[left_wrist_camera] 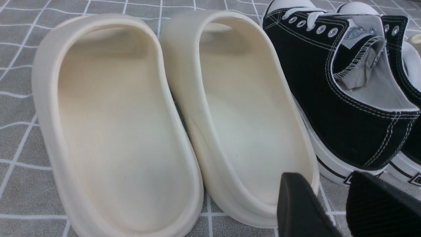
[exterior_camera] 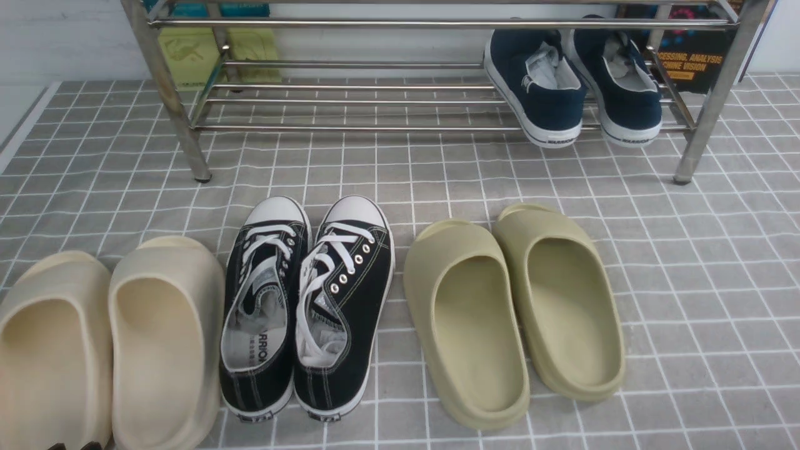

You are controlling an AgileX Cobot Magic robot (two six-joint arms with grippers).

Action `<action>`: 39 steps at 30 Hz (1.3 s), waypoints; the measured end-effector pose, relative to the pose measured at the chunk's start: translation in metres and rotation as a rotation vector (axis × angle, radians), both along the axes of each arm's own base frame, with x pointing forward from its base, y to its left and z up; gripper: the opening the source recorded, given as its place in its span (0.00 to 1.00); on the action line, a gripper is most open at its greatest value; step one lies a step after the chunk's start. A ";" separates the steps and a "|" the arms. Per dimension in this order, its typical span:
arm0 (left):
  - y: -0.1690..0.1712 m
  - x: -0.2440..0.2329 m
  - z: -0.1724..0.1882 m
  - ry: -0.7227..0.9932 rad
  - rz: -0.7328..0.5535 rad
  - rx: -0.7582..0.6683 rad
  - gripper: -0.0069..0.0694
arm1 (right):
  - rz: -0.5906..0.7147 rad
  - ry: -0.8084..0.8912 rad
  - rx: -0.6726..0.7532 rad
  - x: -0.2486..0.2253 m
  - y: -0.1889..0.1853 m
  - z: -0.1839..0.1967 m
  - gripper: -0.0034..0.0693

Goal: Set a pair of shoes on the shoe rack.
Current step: Use the left arm to grab the shoe closest to it

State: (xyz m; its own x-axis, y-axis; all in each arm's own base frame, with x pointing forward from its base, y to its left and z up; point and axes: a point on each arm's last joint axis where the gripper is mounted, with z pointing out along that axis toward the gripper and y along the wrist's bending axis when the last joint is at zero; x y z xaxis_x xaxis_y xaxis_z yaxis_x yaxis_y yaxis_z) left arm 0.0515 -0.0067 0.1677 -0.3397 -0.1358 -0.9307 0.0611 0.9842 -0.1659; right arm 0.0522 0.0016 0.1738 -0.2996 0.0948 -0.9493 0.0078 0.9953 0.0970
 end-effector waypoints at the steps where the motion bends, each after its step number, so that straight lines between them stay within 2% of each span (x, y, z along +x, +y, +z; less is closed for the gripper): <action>1: 0.000 0.000 0.000 0.000 0.000 0.000 0.40 | 0.000 0.000 0.000 0.000 0.000 0.000 0.33; 39: 0.000 0.000 0.000 0.000 0.000 0.000 0.40 | 0.000 0.000 0.000 0.000 0.000 0.000 0.37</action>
